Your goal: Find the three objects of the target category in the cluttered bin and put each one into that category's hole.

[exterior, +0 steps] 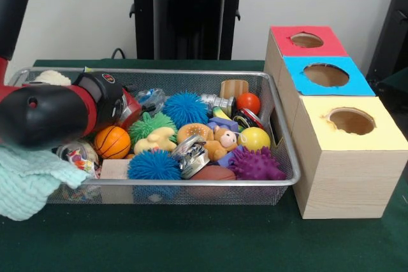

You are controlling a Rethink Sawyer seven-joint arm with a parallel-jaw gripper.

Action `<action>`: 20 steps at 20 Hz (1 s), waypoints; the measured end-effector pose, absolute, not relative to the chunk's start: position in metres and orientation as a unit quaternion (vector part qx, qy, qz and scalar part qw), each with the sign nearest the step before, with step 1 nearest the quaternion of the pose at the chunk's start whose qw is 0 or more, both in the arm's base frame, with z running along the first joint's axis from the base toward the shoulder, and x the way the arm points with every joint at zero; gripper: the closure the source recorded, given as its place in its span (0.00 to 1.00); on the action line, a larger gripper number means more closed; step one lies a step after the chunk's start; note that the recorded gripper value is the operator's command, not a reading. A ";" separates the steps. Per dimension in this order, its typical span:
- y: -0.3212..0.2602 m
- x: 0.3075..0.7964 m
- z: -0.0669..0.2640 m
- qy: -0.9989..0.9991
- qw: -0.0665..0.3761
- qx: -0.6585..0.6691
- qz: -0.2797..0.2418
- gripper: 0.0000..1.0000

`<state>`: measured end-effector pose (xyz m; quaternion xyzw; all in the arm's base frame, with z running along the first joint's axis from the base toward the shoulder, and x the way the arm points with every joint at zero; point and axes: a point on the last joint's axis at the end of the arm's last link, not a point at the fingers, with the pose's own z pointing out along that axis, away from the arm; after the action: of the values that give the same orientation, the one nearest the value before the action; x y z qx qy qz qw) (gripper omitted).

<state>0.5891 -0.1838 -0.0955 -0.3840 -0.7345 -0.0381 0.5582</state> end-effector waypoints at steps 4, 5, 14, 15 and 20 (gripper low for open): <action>-0.183 0.588 -0.091 -0.761 0.513 -0.394 -0.042 0.00; -0.183 0.589 -0.090 -0.774 0.488 -0.401 -0.045 0.00; -0.172 0.589 -0.088 -0.825 0.376 -0.418 -0.056 0.00; -0.172 0.589 -0.088 -0.825 0.375 -0.419 -0.056 0.00; -0.171 0.588 -0.087 -0.826 0.374 -0.418 -0.056 1.00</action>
<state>0.5881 -0.1709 -0.0867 -0.4181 -0.8261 -0.0562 0.3736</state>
